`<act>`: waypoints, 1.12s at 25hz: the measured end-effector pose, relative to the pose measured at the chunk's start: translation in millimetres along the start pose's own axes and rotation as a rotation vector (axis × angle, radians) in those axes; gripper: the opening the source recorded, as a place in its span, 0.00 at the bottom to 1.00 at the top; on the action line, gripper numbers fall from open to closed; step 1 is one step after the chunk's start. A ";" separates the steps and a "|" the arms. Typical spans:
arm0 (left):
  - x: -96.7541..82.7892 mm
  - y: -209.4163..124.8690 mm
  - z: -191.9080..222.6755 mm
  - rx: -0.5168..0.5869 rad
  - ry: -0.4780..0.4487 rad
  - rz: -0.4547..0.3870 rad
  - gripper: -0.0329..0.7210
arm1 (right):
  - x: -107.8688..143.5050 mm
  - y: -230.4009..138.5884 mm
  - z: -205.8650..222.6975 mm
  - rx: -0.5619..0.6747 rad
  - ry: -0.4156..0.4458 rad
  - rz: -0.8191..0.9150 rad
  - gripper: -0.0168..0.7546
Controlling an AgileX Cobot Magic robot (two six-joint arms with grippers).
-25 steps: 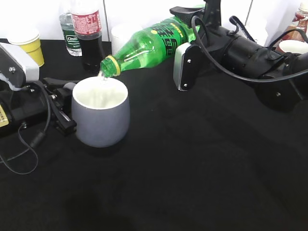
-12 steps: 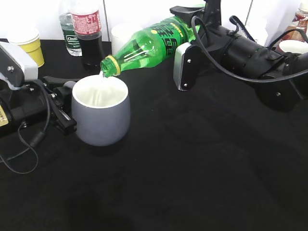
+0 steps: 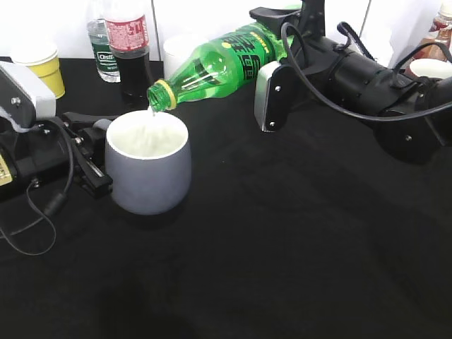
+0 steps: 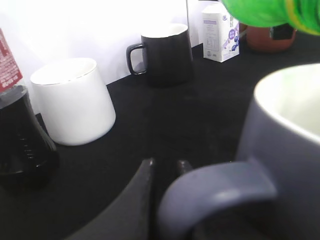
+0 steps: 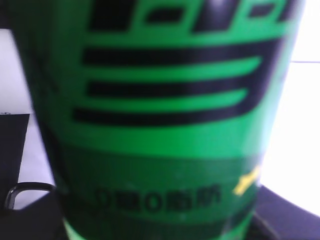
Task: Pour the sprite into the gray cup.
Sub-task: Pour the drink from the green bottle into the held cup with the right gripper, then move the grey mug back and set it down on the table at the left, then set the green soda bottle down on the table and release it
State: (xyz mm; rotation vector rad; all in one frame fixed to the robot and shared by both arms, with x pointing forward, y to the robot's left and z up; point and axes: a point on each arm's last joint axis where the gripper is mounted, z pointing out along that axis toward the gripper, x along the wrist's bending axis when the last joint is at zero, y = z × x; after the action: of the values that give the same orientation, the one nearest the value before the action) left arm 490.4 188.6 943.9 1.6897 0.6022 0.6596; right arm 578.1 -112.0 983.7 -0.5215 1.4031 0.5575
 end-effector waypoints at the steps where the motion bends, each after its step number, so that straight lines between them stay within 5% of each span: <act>1: 0.0 0.0 0.0 0.000 0.000 0.001 0.16 | 0.0 0.0 0.0 0.000 0.000 0.000 0.55; 20: 0.1 -0.2 -0.2 0.000 0.002 0.000 0.15 | -1.8 0.6 0.0 -0.008 -0.019 0.141 0.55; 25: 2.6 0.0 -0.4 -0.003 0.030 -0.018 0.15 | -1.9 0.1 0.0 -0.005 -0.020 0.455 0.55; 28: 3.7 0.1 -0.4 -0.005 0.043 -0.026 0.15 | -2.3 -6.7 0.0 0.055 -0.059 1.021 0.55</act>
State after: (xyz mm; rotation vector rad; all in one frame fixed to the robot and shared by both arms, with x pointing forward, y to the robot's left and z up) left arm 492.7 191.4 944.5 1.6640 0.6518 0.6795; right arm 582.3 -117.3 986.1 0.3110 1.5650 1.3214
